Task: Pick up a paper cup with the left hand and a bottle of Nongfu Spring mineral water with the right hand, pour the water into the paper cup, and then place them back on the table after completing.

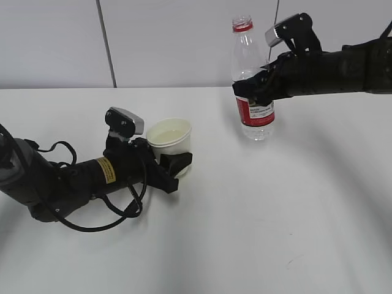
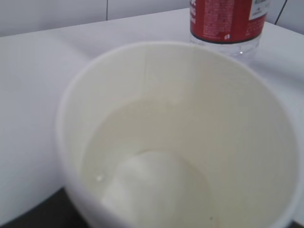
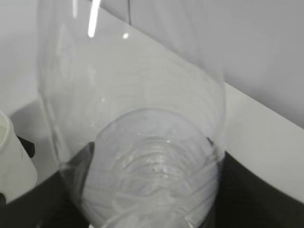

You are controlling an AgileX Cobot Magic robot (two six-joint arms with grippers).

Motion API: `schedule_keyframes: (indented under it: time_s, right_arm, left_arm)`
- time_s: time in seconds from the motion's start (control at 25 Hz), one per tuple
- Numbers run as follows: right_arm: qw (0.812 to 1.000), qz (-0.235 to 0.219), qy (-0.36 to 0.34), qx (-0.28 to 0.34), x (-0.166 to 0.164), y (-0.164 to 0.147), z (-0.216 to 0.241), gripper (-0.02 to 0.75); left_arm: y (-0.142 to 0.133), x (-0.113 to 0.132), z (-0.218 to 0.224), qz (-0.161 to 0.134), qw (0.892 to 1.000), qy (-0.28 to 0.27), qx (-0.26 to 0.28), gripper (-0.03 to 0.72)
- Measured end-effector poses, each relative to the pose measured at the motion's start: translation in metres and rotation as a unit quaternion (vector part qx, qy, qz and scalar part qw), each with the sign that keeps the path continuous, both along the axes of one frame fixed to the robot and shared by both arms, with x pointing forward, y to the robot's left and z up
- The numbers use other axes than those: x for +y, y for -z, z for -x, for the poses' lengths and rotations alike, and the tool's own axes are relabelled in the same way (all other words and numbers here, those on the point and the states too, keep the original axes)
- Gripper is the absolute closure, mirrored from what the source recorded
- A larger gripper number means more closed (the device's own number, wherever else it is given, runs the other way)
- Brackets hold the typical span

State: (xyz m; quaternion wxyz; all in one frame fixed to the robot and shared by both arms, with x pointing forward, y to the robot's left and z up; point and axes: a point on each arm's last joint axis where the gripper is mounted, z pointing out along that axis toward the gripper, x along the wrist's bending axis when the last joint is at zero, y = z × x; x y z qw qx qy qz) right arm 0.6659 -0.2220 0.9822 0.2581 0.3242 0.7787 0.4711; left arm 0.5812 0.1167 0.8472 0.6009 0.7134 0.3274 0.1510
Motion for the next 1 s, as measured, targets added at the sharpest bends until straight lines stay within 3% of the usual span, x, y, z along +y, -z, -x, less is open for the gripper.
schedule_keyframes:
  time_s: [0.44, 1.0]
  right_arm:
    - [0.998, -0.033, -0.024, -0.046, 0.000, 0.004, 0.006, 0.266]
    - [0.994, -0.094, -0.034, -0.035, -0.015, 0.033, 0.000, 0.266]
  left_arm:
    - [0.001, 0.011, -0.006, -0.004, 1.000, -0.017, 0.002, 0.307]
    - [0.000, 0.015, -0.007, -0.004, 1.000, -0.023, 0.001, 0.307]
